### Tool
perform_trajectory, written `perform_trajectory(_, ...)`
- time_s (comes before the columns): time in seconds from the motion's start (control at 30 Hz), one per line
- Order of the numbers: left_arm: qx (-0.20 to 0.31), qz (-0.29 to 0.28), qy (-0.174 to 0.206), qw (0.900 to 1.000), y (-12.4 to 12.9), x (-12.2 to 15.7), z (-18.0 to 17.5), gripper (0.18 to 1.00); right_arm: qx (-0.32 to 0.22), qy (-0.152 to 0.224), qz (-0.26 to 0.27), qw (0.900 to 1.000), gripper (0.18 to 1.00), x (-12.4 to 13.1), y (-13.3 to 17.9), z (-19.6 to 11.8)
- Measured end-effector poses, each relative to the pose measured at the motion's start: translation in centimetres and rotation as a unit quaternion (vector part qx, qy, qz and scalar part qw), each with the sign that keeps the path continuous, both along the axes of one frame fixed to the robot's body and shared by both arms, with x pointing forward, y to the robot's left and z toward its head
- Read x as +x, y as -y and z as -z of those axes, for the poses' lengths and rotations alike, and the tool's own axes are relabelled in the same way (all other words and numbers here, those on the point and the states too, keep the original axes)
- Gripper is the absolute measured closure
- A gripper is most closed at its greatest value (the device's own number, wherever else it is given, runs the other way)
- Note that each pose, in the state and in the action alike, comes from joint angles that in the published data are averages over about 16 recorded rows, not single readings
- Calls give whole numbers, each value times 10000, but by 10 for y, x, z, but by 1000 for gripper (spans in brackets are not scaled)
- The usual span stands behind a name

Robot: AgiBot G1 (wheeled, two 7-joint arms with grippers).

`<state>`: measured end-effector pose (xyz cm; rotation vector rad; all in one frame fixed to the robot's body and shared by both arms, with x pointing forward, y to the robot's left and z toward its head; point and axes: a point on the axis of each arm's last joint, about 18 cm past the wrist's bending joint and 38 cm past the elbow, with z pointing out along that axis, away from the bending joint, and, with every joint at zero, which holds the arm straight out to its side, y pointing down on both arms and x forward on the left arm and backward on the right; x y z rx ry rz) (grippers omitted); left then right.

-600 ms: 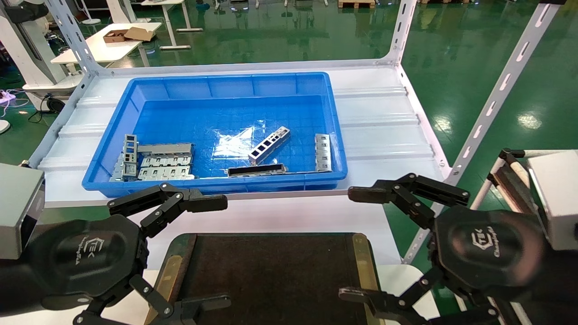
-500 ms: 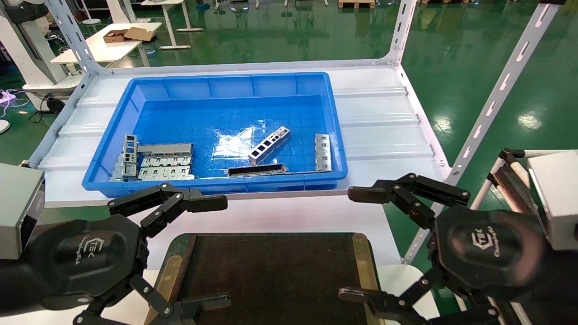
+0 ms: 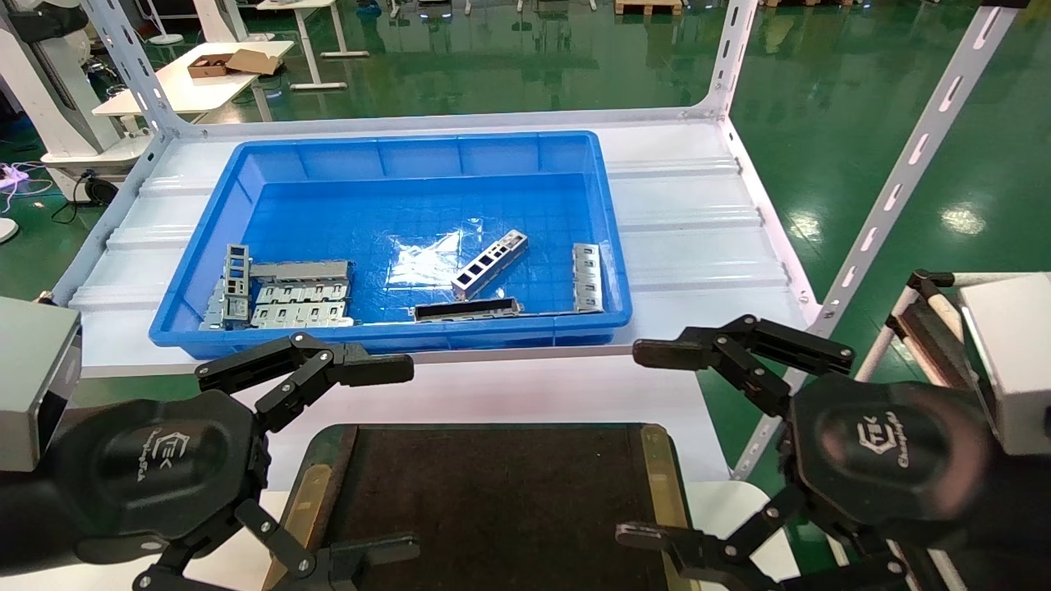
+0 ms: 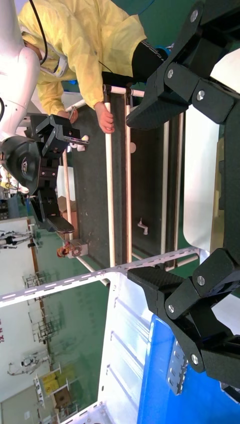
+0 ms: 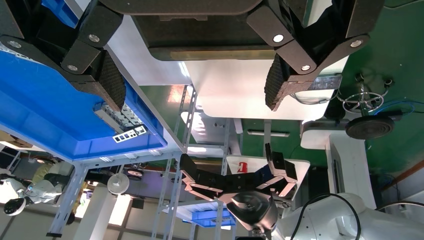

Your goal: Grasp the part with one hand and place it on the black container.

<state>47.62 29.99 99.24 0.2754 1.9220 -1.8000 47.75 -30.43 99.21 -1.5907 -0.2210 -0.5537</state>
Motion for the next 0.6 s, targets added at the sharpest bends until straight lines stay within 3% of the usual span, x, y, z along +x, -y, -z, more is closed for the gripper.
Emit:
perform_trajectory(0.33,-66,-216,12,9997,3,12,-1,184,0,0,0,10000,178,0,0,0)
perform_trajectory(0.6,-278,-897,-99,9955,13,53,-4,184,0,0,0,10000,178,0,0,0)
